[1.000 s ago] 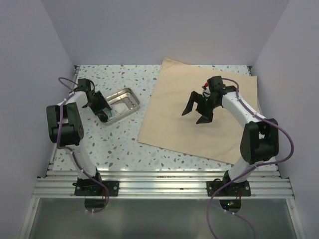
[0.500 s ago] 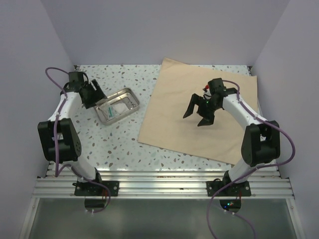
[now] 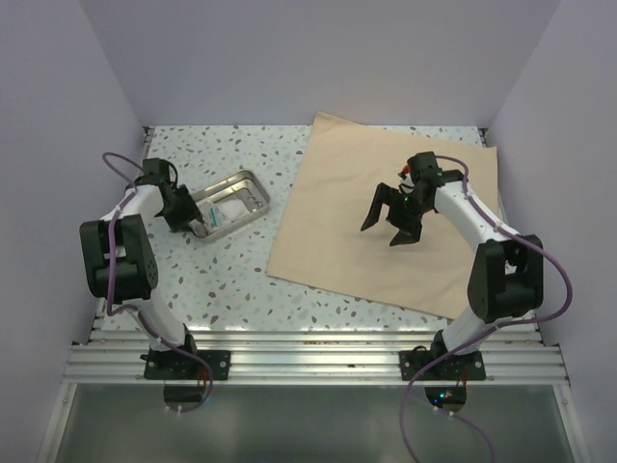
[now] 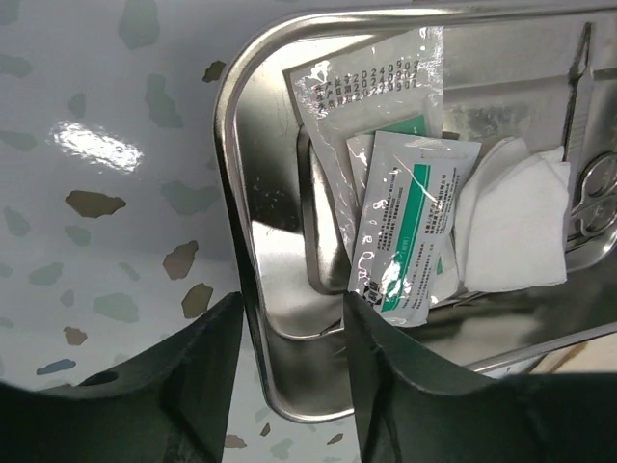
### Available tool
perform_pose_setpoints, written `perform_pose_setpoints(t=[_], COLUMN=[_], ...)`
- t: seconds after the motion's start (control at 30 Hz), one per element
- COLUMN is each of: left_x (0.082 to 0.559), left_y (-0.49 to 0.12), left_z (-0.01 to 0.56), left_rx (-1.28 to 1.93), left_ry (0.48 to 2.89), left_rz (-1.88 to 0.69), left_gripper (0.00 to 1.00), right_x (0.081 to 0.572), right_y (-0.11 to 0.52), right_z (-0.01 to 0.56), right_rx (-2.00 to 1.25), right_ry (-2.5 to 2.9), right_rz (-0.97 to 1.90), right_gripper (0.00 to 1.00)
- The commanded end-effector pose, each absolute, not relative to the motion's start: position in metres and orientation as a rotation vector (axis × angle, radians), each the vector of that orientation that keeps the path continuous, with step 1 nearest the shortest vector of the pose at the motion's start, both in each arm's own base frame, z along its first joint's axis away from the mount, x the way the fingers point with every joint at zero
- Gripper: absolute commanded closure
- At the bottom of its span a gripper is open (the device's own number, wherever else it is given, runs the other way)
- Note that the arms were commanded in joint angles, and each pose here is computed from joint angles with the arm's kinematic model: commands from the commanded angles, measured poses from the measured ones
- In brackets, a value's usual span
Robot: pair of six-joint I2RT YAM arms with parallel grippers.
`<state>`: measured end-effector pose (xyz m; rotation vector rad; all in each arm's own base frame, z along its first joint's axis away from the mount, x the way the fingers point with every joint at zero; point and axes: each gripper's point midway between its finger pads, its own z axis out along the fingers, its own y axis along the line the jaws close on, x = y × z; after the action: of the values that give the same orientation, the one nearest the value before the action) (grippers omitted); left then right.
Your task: Prepare the surgical pack
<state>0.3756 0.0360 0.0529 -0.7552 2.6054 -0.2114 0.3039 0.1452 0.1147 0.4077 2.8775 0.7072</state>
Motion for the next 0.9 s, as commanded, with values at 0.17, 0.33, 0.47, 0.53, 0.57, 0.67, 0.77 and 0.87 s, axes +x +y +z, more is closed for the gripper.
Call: perform_pose_setpoints(t=[0.17,0.33,0.47,0.53,0.57,0.67,0.77,0.87], left_x=[0.395,0.397,0.393,0.391,0.391,0.388,0.387,0.384], left_y=[0.024,0.023,0.019,0.015,0.014,0.008,-0.001,-0.024], left_z=[0.030,0.045,0.059,0.070,0.075,0.095,0.117,0.133], left_rx=[-0.753,-0.710,-0.680,-0.663,-0.655,-0.634,-0.617,-0.579], left_ry=[2.631,2.613,2.606,2.586,2.573,2.535,2.489,2.471], left_rz=[-0.355,-0.362,-0.387,-0.418,-0.426,-0.459,-0.522,-0.566], left_gripper=[0.71,0.86,1.00,1.00,1.00,1.00,1.00,1.00], right_x=[0.304,0.306,0.310,0.312,0.313,0.314,0.314,0.313], right_y=[0.113,0.107,0.105,0.105,0.105,0.106,0.105,0.100], right_z=[0.138,0.141,0.141,0.140,0.139,0.137,0.140,0.141], right_rx=[0.402,0.397,0.401,0.402,0.404,0.403,0.391,0.396], right_ry=[2.814,2.797,2.792,2.793,2.792,2.797,2.792,2.804], right_rz=[0.626,0.620,0.625,0.631,0.633,0.636,0.639,0.589], right_gripper=[0.01,0.01,0.01,0.01,0.01,0.01,0.01,0.01])
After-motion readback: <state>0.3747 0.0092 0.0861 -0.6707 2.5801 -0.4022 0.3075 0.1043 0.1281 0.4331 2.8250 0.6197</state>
